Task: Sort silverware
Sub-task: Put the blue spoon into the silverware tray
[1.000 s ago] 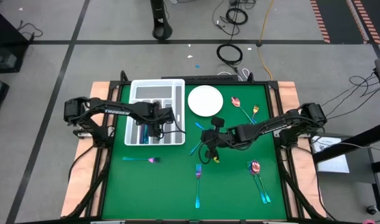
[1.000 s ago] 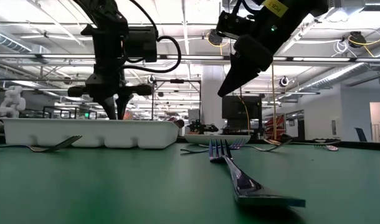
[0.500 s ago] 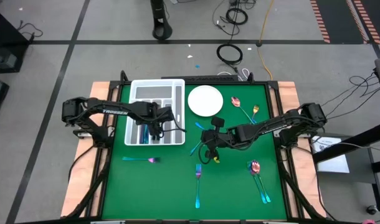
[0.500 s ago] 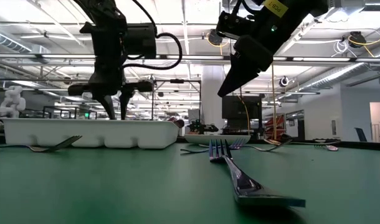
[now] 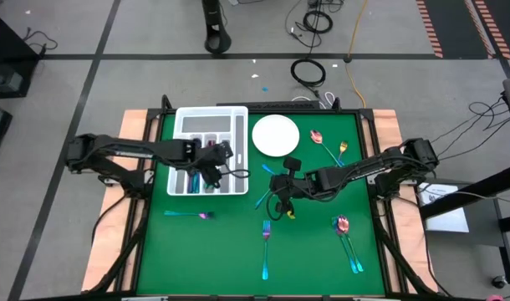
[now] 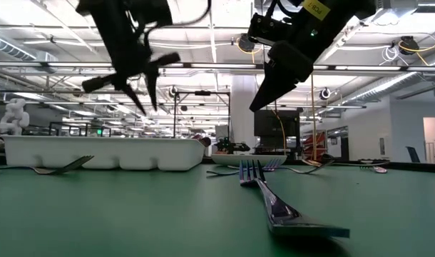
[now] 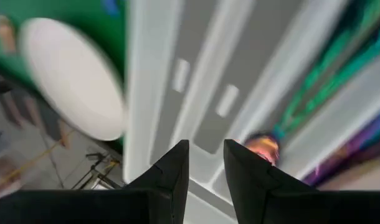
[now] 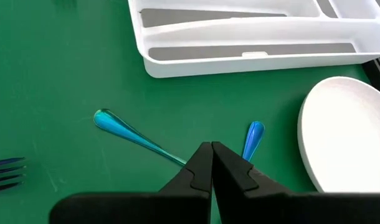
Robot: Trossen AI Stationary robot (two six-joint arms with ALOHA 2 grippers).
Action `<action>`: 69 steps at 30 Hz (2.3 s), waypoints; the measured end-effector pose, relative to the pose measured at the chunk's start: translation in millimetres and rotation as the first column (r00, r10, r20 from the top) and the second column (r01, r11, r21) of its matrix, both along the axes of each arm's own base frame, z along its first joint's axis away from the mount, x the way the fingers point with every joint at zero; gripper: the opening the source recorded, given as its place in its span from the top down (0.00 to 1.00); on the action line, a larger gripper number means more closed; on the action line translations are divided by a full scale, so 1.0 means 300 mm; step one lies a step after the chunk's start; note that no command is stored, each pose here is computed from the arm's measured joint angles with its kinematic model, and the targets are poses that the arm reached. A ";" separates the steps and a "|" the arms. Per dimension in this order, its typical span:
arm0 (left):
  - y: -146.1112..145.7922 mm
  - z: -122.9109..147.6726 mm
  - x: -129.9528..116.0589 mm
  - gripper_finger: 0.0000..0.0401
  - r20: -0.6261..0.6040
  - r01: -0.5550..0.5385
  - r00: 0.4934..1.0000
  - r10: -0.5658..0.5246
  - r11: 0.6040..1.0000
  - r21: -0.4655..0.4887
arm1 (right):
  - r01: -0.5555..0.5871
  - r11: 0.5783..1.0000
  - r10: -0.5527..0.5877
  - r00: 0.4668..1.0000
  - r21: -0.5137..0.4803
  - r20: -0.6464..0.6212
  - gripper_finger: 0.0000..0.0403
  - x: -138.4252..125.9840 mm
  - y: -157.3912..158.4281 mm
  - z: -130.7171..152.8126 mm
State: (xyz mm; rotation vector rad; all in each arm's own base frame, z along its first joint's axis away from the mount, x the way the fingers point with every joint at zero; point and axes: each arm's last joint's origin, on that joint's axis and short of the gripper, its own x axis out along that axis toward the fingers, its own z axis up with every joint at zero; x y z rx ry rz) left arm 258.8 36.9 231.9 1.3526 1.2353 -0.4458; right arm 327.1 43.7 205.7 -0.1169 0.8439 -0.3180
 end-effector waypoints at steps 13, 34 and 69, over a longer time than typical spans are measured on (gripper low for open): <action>-0.153 0.189 -0.056 0.74 0.476 -0.144 0.823 0.309 0.925 -0.351 | 0.017 0.999 -0.017 1.000 0.047 0.000 1.00 -0.046 0.037 0.040; -0.360 0.145 -0.089 0.74 0.326 0.055 0.744 0.583 0.433 -0.900 | 0.055 0.906 -0.039 0.998 0.419 -0.048 1.00 -0.177 0.220 0.099; -0.334 0.048 0.084 0.74 0.586 0.476 0.444 0.677 0.376 -0.795 | 0.616 0.691 -0.312 0.726 0.378 -0.613 1.00 -0.516 0.452 0.044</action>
